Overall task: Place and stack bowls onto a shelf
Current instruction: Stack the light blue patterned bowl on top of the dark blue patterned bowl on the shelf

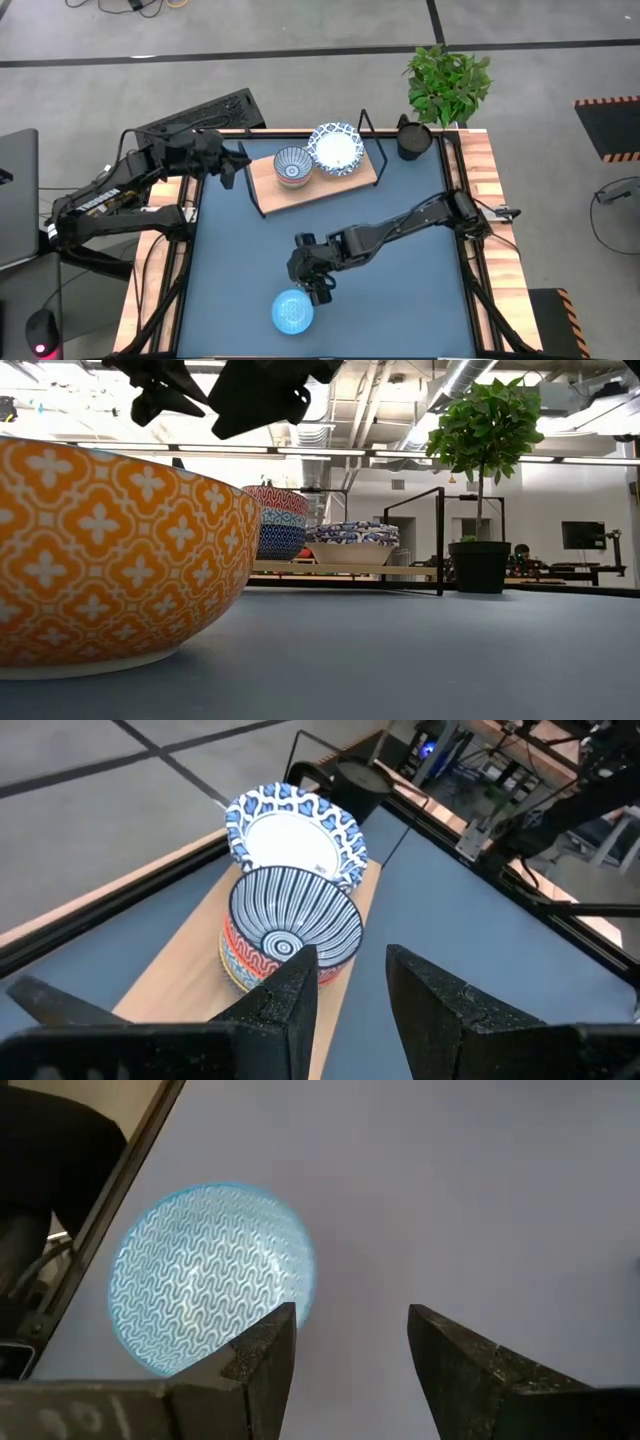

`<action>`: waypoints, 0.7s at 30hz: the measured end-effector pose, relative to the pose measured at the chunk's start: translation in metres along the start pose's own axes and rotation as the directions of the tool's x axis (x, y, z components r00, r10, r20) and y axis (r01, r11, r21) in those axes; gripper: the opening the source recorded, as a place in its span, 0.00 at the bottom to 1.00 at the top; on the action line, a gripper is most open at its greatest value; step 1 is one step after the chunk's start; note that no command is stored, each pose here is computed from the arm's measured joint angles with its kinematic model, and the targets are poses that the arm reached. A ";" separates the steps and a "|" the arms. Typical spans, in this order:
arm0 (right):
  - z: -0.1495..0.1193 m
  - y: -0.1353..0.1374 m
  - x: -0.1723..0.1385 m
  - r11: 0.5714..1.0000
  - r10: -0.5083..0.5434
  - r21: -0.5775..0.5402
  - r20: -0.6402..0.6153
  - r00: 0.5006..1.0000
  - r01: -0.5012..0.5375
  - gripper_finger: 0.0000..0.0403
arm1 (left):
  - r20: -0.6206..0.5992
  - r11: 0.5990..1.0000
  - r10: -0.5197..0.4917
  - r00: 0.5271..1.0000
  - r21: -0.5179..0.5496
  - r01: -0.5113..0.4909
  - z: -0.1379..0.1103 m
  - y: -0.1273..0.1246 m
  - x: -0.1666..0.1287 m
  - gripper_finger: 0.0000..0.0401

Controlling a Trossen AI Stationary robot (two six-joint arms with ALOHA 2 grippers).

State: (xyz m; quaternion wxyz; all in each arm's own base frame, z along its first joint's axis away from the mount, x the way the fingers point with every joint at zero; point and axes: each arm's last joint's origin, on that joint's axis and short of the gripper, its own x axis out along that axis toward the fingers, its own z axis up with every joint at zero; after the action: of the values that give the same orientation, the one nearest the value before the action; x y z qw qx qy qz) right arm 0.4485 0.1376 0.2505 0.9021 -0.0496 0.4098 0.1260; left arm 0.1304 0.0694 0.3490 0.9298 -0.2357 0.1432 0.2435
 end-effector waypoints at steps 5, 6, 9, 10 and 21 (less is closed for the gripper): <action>-0.002 0.005 0.004 1.000 0.010 -0.007 0.021 1.000 -0.010 0.54 | -0.023 1.000 0.011 1.000 -0.010 -0.011 -0.006 0.003 0.004 0.27; -0.001 0.005 0.005 1.000 0.012 -0.007 0.034 0.999 -0.012 0.54 | -0.027 1.000 0.012 1.000 -0.012 -0.013 -0.007 0.003 0.005 0.27; -0.002 0.004 0.011 1.000 0.022 -0.021 0.063 0.998 -0.021 0.54 | -0.038 1.000 0.017 0.999 -0.023 -0.018 -0.009 0.004 0.006 0.27; -0.002 0.004 0.017 0.999 0.041 -0.025 0.074 0.996 -0.039 0.54 | -0.037 1.000 0.017 0.999 -0.024 -0.018 -0.009 0.004 0.006 0.27; 0.002 -0.003 0.046 0.973 0.228 0.031 0.064 0.972 -0.230 0.54 | -0.035 0.999 0.010 0.999 -0.032 -0.011 -0.009 0.004 0.006 0.27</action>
State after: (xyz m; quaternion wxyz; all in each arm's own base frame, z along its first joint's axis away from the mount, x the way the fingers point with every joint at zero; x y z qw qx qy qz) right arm 0.4798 0.1434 0.2173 0.8942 0.0191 0.3878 0.2228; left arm 0.1319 0.0701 0.3380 0.9219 -0.2542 0.1568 0.2467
